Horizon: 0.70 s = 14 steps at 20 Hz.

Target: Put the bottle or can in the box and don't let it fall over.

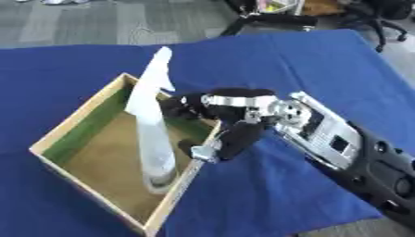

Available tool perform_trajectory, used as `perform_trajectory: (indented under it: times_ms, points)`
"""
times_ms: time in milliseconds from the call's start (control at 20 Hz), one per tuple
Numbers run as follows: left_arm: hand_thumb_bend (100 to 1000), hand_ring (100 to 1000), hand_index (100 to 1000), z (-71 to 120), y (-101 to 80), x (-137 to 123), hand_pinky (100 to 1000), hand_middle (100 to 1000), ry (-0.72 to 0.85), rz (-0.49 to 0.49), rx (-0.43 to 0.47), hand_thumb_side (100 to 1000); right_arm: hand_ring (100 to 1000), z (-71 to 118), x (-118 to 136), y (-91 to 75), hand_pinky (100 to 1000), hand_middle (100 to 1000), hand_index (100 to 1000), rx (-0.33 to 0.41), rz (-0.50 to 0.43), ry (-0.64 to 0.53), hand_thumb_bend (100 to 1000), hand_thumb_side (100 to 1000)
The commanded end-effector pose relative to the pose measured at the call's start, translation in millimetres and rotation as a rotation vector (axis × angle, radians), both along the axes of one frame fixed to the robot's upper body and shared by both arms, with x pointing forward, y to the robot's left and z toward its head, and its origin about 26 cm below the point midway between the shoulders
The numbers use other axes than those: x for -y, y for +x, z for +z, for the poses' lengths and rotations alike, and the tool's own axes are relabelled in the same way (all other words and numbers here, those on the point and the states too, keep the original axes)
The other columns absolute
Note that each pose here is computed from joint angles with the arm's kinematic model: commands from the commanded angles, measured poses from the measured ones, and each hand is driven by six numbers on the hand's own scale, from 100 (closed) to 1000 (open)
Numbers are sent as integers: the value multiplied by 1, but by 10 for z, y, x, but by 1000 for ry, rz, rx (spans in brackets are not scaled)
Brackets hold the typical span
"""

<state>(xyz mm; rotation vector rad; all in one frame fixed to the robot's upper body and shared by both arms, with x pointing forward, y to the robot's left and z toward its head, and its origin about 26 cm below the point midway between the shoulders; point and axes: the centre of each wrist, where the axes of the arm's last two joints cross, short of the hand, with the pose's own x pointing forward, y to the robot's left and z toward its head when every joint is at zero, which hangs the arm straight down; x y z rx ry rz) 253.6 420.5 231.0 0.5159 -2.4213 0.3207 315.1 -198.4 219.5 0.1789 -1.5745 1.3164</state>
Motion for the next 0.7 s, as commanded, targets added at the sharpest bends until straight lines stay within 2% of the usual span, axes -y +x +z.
perform_trajectory:
  times_ms: [50, 400, 700]
  points:
    - [497, 1000, 709, 128, -39, -42, 948, 1000, 52, 17, 17, 540, 1000, 139, 91, -69, 1000, 1000, 1000, 46, -13, -5, 100, 202]
    - [496, 1000, 709, 118, -49, -50, 949, 1000, 52, 22, 10, 542, 1000, 173, 345, -154, 1000, 1000, 1000, 70, -86, 34, 100, 198]
    - [495, 1000, 709, 107, -43, -43, 951, 1000, 53, 15, -2, 545, 1000, 203, 653, -172, 1000, 1000, 1000, 119, -195, 165, 100, 224]
